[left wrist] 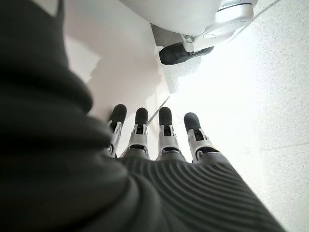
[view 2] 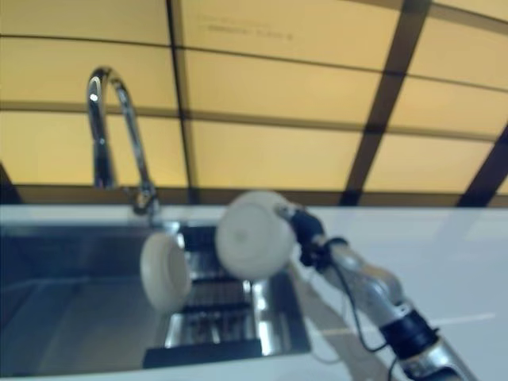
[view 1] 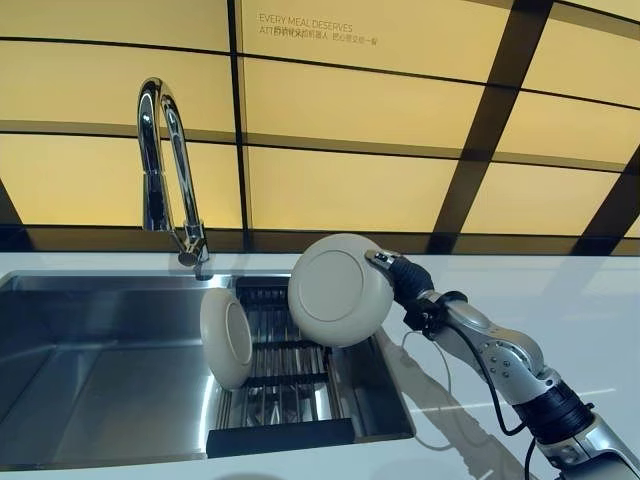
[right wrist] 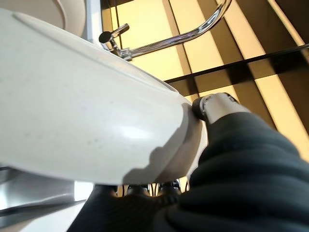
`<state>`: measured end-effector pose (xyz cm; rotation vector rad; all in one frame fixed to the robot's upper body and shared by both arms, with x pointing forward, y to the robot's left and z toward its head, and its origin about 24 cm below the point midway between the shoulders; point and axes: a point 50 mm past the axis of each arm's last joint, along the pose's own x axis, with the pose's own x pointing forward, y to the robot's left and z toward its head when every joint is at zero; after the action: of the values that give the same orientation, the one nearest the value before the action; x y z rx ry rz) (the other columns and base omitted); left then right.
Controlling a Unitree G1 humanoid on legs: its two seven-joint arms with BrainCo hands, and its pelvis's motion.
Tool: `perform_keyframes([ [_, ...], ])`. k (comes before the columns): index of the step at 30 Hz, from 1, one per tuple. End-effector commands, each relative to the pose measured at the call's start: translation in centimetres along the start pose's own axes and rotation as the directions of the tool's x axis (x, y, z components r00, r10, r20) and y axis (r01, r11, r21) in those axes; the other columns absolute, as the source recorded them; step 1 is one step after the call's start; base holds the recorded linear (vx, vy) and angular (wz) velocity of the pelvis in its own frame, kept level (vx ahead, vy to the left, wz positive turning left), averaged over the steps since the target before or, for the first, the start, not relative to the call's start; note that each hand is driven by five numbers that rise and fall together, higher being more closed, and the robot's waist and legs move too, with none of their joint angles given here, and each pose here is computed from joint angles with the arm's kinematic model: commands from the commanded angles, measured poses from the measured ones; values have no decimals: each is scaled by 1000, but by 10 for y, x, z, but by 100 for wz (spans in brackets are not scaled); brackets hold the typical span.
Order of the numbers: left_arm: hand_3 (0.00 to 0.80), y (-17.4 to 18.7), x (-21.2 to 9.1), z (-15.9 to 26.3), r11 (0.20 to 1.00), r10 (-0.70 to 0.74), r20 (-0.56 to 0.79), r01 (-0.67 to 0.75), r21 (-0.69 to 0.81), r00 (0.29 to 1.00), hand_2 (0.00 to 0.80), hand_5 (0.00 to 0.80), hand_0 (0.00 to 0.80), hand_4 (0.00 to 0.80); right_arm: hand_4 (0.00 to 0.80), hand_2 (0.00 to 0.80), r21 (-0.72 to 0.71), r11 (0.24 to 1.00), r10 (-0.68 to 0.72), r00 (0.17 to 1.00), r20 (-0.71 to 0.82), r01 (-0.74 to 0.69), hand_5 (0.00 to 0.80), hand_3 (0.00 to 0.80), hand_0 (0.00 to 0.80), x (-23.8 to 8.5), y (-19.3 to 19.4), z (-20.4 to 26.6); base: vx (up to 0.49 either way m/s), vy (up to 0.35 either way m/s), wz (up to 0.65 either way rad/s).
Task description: Take plates into dishwasher
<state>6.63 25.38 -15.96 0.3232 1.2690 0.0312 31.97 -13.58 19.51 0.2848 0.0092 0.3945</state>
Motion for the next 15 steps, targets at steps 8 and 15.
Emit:
perform_keyframes([
  [8, 0, 2, 3, 15, 996, -16, 46, 12, 83, 999, 0, 0, 0, 0, 800, 800, -16, 1000, -8, 939, 345, 15, 800, 800, 800, -16, -8, 69, -38, 112, -21],
  [15, 0, 9, 2, 11, 989, -8, 24, 4, 148, 1000, 0, 0, 0, 0, 800, 800, 18, 996, -87, 917, 389, 87, 800, 800, 800, -26, -25, 75, -26, 103, -21],
])
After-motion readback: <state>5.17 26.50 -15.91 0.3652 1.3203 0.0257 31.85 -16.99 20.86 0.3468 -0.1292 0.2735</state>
